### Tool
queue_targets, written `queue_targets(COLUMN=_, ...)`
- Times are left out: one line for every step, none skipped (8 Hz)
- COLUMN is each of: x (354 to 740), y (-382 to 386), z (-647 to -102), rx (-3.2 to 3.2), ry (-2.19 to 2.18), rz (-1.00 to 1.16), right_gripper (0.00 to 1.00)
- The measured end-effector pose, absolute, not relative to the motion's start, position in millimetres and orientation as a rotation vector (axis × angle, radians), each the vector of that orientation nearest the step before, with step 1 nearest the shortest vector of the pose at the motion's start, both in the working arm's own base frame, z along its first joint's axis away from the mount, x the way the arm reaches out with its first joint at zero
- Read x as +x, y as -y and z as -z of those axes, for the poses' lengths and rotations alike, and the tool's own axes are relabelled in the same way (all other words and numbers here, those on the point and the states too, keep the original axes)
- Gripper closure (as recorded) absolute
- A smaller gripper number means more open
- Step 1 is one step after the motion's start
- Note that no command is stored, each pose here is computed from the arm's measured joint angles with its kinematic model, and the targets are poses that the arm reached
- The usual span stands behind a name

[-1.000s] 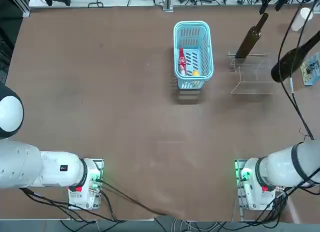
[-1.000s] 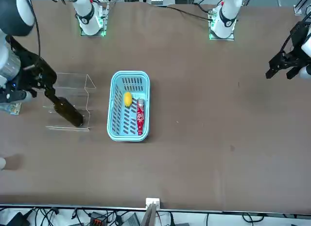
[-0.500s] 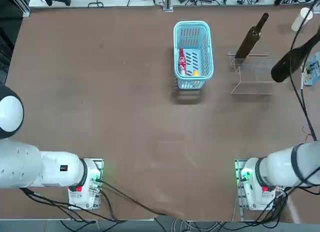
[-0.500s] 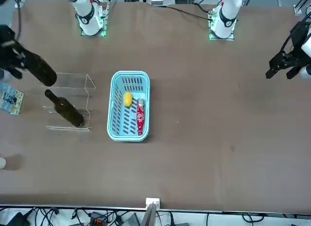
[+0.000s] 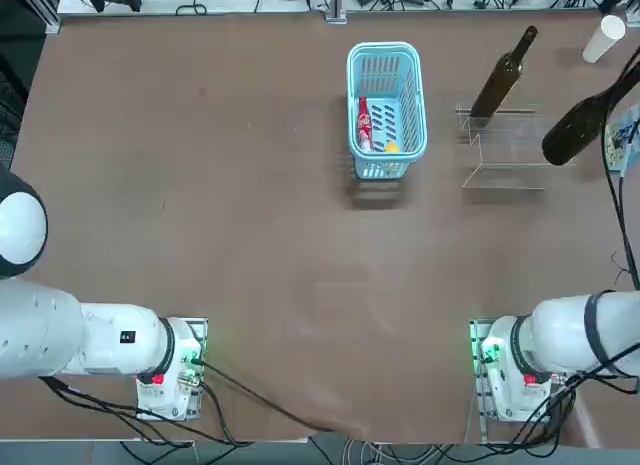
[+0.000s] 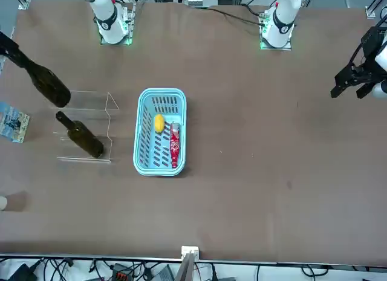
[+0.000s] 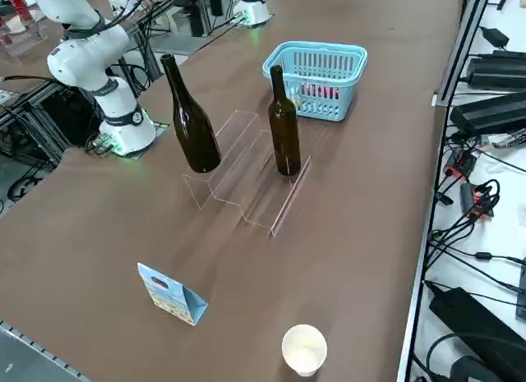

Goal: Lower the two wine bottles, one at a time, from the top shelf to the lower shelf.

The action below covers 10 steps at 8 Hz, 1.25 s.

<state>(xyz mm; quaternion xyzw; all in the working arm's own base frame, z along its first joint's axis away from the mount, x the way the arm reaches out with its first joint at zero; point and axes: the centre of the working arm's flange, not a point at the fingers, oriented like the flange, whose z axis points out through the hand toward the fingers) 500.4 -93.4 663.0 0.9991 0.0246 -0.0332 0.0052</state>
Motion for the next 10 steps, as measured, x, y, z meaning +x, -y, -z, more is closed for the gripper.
queue_targets(x=486.7, y=104.9, z=-661.7, rx=3.133, ry=-0.075, rz=0.101, right_gripper=0.00)
queue_targets(x=472.9, y=114.1, z=-658.9, rx=3.136, ry=-0.071, rz=0.083, right_gripper=0.00)
queue_targets(x=459.9, y=122.1, z=-654.2, rx=3.138, ry=-0.076, rz=0.066, right_gripper=0.00)
queue_targets(x=448.4, y=129.8, z=-647.9, rx=3.141, ry=-0.083, rz=0.049, right_gripper=0.00)
queue_targets(x=439.1, y=138.5, z=-639.2, rx=3.145, ry=-0.088, rz=0.035, right_gripper=0.00)
queue_targets(x=432.8, y=146.3, z=-629.4, rx=3.149, ry=-0.093, rz=0.025, right_gripper=0.00)
queue_targets(x=429.7, y=151.0, z=-621.2, rx=3.153, ry=-0.095, rz=0.023, right_gripper=0.01)
queue_targets(x=430.0, y=151.8, z=-614.6, rx=3.155, ry=-0.095, rz=0.025, right_gripper=0.03)
queue_targets(x=431.1, y=151.3, z=-608.9, rx=3.155, ry=-0.098, rz=0.027, right_gripper=0.03)
queue_targets(x=432.0, y=150.6, z=-604.7, rx=3.154, ry=-0.100, rz=0.028, right_gripper=0.03)
